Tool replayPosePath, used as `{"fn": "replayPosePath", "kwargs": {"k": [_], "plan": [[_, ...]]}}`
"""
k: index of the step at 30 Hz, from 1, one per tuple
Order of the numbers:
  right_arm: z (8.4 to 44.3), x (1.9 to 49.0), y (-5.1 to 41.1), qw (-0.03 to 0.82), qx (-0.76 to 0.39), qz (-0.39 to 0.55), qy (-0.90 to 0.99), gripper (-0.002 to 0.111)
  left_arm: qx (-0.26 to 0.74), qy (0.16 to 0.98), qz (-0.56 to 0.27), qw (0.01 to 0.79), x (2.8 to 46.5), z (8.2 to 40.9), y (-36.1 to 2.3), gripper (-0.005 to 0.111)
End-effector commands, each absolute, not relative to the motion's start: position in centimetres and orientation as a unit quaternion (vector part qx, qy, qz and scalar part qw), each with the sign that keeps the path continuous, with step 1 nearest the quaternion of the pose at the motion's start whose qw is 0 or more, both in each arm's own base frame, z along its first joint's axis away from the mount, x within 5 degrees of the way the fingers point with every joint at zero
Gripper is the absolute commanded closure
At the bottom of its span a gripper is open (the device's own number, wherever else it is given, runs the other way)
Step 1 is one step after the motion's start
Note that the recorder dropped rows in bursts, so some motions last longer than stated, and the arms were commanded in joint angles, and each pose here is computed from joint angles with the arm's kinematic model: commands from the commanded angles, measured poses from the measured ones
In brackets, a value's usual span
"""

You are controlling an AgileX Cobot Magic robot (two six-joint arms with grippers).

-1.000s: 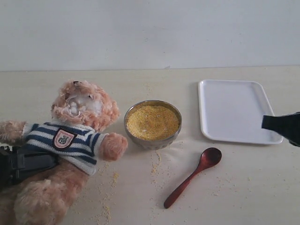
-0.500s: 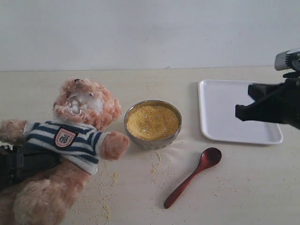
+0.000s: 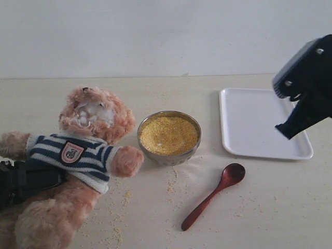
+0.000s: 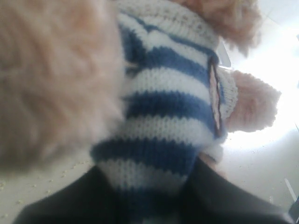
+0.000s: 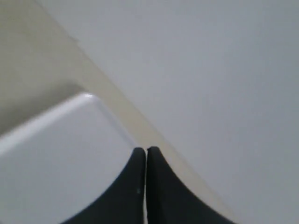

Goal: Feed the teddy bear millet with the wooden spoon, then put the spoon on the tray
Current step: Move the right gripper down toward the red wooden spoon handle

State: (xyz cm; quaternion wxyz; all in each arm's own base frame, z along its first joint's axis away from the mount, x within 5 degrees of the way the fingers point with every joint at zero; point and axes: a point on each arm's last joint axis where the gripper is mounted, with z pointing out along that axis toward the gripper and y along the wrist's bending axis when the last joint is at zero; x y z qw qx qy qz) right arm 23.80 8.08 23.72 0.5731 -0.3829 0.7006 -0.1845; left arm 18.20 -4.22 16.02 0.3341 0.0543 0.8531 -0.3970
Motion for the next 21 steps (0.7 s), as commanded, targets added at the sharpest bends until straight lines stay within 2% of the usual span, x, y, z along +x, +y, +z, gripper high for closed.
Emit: {"fn": "replayPosePath", "kwargs": {"k": [1, 4, 8, 11, 16, 21], "plan": [[24.3, 22.4, 12.9, 0.494, -0.441, -0.013, 0.749, 0.108, 0.059, 0.846, -0.410, 0.337, 18.1, 16.2, -4.4, 0.102], [24.5, 21.9, 15.8, 0.441, -0.418, 0.099, 0.788, 0.109, 0.059, 0.846, -0.410, 0.337, 18.1, 16.2, -4.4, 0.102], [22.3, 20.3, 17.6, 0.290, -0.343, 0.210, 0.868, 0.109, 0.063, 0.846, -0.409, 0.335, 18.0, 16.2, -4.4, 0.102], [20.0, 19.6, 17.6, 0.203, -0.294, 0.217, 0.909, 0.109, 0.063, 0.846, -0.409, 0.335, 18.0, 16.2, -4.4, 0.102], [17.5, 20.1, 17.5, 0.195, -0.232, 0.207, 0.930, 0.109, 0.062, 0.846, -0.410, 0.335, 18.1, 16.2, -4.4, 0.102], [15.2, 19.7, 19.0, 0.170, -0.250, 0.192, 0.934, 0.109, 0.065, 0.846, -0.408, 0.337, 18.1, 16.2, -4.4, 0.102]]}}
